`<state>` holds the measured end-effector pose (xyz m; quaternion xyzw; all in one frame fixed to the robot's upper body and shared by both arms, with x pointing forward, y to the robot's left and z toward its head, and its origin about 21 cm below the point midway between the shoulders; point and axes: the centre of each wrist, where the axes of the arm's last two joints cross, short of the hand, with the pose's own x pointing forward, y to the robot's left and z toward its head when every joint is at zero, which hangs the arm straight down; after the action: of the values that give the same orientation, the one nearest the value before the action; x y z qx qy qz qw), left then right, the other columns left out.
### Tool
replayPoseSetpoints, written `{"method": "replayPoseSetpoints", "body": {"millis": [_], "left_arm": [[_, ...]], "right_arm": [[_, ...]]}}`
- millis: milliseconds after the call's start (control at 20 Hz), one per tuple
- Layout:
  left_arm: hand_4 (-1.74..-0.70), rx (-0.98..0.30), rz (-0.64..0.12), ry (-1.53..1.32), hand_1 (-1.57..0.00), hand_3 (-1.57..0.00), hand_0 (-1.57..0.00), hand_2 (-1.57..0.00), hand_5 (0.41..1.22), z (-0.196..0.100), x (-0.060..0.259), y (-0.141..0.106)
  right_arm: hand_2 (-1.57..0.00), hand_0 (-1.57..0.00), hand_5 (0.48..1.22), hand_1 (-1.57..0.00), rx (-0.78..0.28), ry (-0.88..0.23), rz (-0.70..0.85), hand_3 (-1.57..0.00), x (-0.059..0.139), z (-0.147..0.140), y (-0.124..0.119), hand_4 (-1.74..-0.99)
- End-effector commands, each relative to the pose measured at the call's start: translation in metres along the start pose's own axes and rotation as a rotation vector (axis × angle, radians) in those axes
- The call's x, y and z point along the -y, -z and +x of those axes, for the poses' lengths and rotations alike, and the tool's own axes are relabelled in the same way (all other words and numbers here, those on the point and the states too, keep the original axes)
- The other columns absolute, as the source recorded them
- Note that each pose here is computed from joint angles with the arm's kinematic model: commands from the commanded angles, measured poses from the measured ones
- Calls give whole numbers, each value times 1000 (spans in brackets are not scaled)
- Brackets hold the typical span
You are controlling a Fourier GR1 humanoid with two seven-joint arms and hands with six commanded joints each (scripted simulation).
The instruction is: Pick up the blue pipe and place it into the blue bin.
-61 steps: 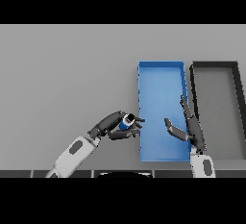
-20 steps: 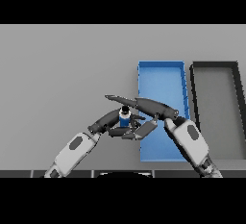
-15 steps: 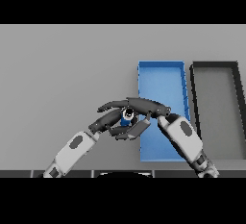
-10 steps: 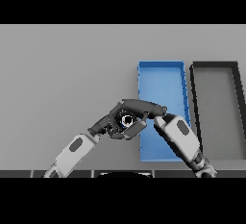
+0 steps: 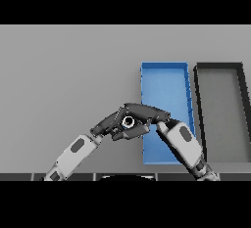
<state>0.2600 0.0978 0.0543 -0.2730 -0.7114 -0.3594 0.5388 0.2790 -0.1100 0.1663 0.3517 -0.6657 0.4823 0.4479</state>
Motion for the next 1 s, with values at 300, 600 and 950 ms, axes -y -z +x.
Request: {"method": "replayPoseSetpoints", "body": {"millis": [300, 600, 950], "left_arm": [[-1110, -49, -106, 65, -410, -170, -501, -419, 1184, 1, -6, -6], [-854, -86, -59, 124, -107, -44, -131, -109, 794, -2, -9, -5], [-865, -161, -16, 73, -22, -8, -27, -22, 616, -8, -5, -9]], "right_arm": [[-1561, -1561, 1206, -1561, 11, 4, -6, -1558, -5, 3, 1, -1482], [-1568, -1568, 1217, -1568, 34, 26, -24, -1567, -6, 4, 1, -1484], [-1570, -1570, 1220, -1570, 69, 30, -46, -1570, -8, 4, 0, -1490]]}}
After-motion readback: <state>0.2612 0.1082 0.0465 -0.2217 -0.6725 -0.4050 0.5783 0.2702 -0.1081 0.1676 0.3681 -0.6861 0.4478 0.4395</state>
